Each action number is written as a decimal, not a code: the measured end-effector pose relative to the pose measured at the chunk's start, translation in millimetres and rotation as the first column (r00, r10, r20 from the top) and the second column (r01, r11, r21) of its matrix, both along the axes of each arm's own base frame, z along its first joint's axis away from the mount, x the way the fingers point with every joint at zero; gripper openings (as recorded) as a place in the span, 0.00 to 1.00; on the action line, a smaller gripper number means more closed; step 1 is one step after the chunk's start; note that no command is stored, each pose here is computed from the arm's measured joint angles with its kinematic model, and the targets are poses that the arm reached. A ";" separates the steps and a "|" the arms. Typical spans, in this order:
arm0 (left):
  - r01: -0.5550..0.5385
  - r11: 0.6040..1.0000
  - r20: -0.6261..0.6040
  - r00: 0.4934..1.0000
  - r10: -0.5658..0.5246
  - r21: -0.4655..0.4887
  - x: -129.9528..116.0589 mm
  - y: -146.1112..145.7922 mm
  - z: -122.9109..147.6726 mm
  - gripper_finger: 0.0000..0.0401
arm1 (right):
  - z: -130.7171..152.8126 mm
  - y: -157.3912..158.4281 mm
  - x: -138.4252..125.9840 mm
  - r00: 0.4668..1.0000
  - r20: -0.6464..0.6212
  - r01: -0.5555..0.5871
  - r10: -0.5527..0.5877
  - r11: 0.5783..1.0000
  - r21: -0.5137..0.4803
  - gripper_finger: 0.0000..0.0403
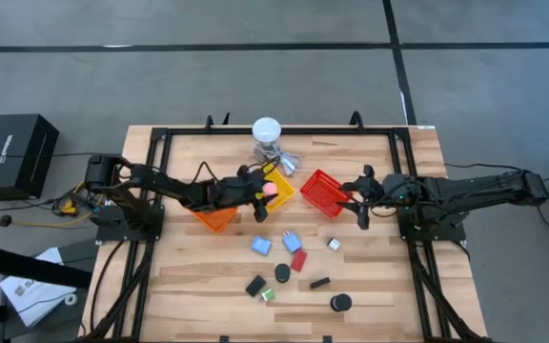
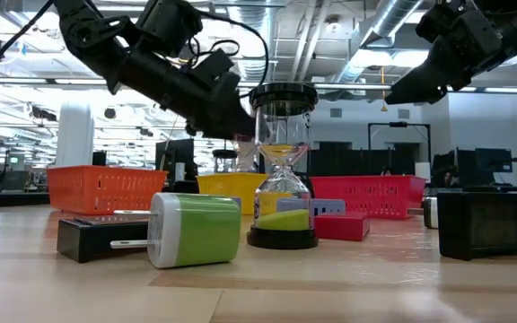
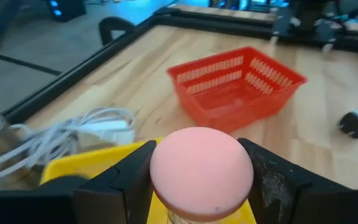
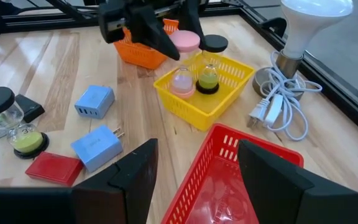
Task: Pick & Place Office items
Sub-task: Put the pink hourglass into the yellow basket, then adjust the green hourglass, then put the right black digital clock into the red basket
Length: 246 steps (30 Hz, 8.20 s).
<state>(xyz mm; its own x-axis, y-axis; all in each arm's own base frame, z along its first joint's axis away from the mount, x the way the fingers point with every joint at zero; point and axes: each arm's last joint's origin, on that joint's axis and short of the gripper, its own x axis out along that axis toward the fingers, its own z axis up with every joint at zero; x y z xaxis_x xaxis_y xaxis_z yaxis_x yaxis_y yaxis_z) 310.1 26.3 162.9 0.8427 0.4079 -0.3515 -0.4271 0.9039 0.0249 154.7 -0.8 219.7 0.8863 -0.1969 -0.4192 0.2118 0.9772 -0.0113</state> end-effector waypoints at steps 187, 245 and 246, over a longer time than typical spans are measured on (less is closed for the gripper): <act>0.578 0.813 0.120 0.804 -0.583 0.074 -38.7 -94.4 53.0 0.54 | -31.9 157.1 175.2 0.444 -0.837 -0.211 0.320 0.945 0.249 0.61; 0.580 0.801 0.243 0.764 -0.598 0.146 -92.8 -81.0 117.4 0.54 | -60.1 182.6 175.9 0.440 -0.802 -0.331 0.403 0.903 0.272 0.54; 0.581 0.801 0.242 0.764 -0.598 0.146 -92.8 -81.0 117.3 0.54 | -63.6 183.1 176.5 0.428 -0.807 -0.329 0.406 0.902 0.280 0.54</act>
